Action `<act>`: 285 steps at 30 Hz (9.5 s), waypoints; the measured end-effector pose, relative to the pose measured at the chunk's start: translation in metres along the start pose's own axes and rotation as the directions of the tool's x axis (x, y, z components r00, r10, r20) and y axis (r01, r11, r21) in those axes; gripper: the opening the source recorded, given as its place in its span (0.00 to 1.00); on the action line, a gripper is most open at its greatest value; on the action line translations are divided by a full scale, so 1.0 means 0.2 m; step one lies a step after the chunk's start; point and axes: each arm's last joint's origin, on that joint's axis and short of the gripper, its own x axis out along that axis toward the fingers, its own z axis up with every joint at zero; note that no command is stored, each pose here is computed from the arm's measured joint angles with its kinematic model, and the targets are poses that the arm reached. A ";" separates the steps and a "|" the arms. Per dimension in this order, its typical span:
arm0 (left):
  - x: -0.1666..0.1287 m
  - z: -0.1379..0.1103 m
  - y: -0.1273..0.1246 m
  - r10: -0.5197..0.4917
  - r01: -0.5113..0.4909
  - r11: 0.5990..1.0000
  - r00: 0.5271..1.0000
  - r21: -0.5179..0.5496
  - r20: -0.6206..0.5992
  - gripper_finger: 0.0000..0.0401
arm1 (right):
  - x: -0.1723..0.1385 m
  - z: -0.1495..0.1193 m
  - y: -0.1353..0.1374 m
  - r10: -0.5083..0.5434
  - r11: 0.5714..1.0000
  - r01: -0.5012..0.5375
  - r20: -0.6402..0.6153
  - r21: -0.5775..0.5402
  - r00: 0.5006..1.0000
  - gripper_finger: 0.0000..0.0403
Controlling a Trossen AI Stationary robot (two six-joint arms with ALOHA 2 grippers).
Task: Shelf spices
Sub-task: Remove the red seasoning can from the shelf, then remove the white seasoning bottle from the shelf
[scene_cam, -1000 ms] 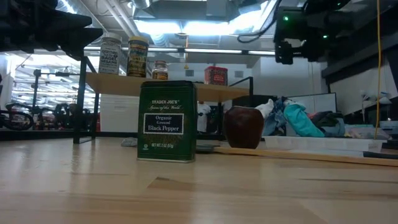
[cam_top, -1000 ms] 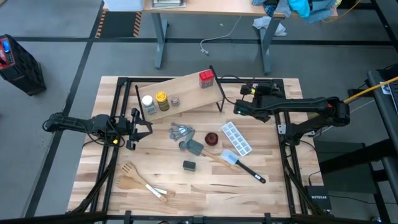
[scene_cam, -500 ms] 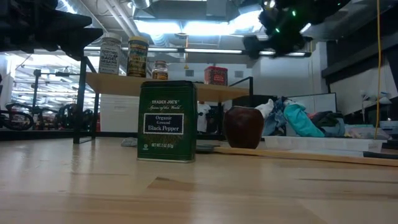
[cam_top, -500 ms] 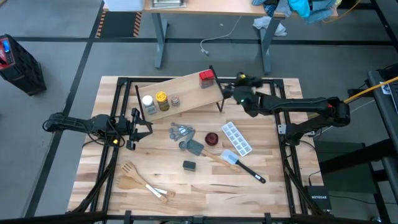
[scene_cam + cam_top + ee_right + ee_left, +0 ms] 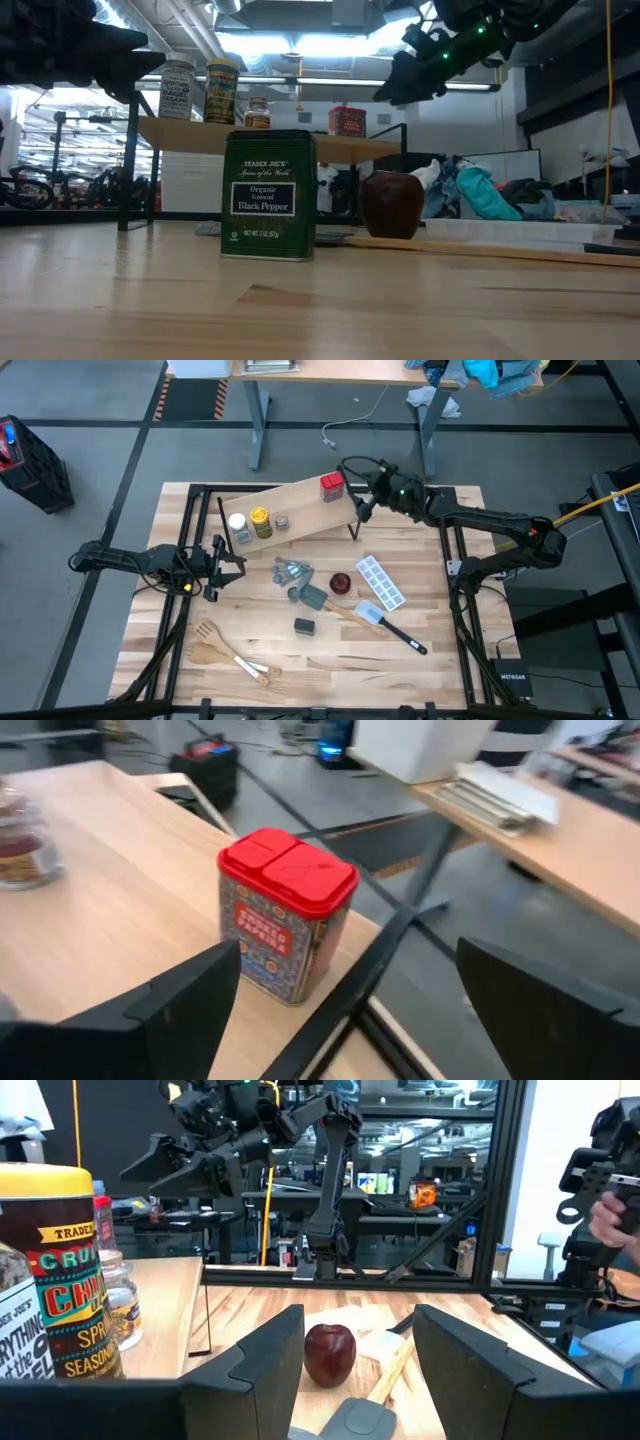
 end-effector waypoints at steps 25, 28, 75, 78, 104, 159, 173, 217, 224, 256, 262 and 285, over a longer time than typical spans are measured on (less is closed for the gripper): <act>0.00 0.00 0.00 0.000 0.000 1.000 1.000 0.000 -0.003 0.45 | 0.00 0.04 -0.03 -0.015 0.972 0.035 0.090 -0.231 0.996 0.93; 0.00 -0.01 0.00 0.000 0.000 1.000 1.000 0.002 -0.014 0.45 | 0.00 0.05 -0.03 -0.018 0.974 0.041 0.103 -0.225 0.995 0.93; 0.00 -0.02 0.00 0.004 -0.003 1.000 0.999 0.007 -0.041 0.45 | 0.44 -0.20 -0.25 0.403 0.915 -0.393 0.196 -0.093 0.894 0.93; 0.00 -0.02 0.00 0.004 -0.003 1.000 0.999 0.007 -0.041 0.45 | 0.50 -0.19 -0.25 0.465 0.884 -0.462 0.202 -0.065 0.862 0.93; 0.00 -0.02 0.00 0.004 -0.004 1.000 0.999 0.007 -0.041 0.45 | 0.52 -0.13 -0.26 0.504 0.854 -0.519 0.219 0.016 0.836 0.53; 0.00 -0.02 0.00 0.011 -0.014 0.997 0.999 -0.070 -0.044 0.45 | -0.39 -0.11 1.14 0.617 0.784 -0.619 -0.149 0.044 0.772 0.53; 0.00 -0.03 0.00 0.011 -0.018 0.992 0.999 -0.123 -0.051 0.45 | -0.29 -0.45 1.16 0.645 0.742 -0.648 0.079 0.172 0.760 0.53; 0.00 -0.03 0.00 0.011 -0.015 0.998 0.998 -0.057 -0.070 0.45 | -0.14 -0.76 1.31 0.688 0.701 -0.666 0.005 0.255 0.726 0.75; 0.00 -0.03 0.00 0.011 -0.015 0.998 0.997 -0.057 -0.070 0.45 | -0.14 -0.76 1.32 0.711 0.680 -0.687 0.000 0.256 0.703 0.76; 0.00 0.05 0.00 0.011 -0.003 0.997 0.995 -0.077 0.102 0.45 | -0.22 -0.53 1.25 0.644 0.752 -0.659 0.190 0.018 0.741 0.76; -0.02 0.14 -0.01 -0.057 0.038 0.996 0.964 0.079 0.260 0.45 | -0.22 -0.52 1.25 0.650 0.752 -0.659 0.187 -0.015 0.737 0.76; -0.11 0.44 0.07 0.331 -0.316 0.932 0.942 0.179 -0.060 0.45 | -0.18 -0.53 1.21 0.605 0.789 -0.614 0.166 0.006 0.779 0.76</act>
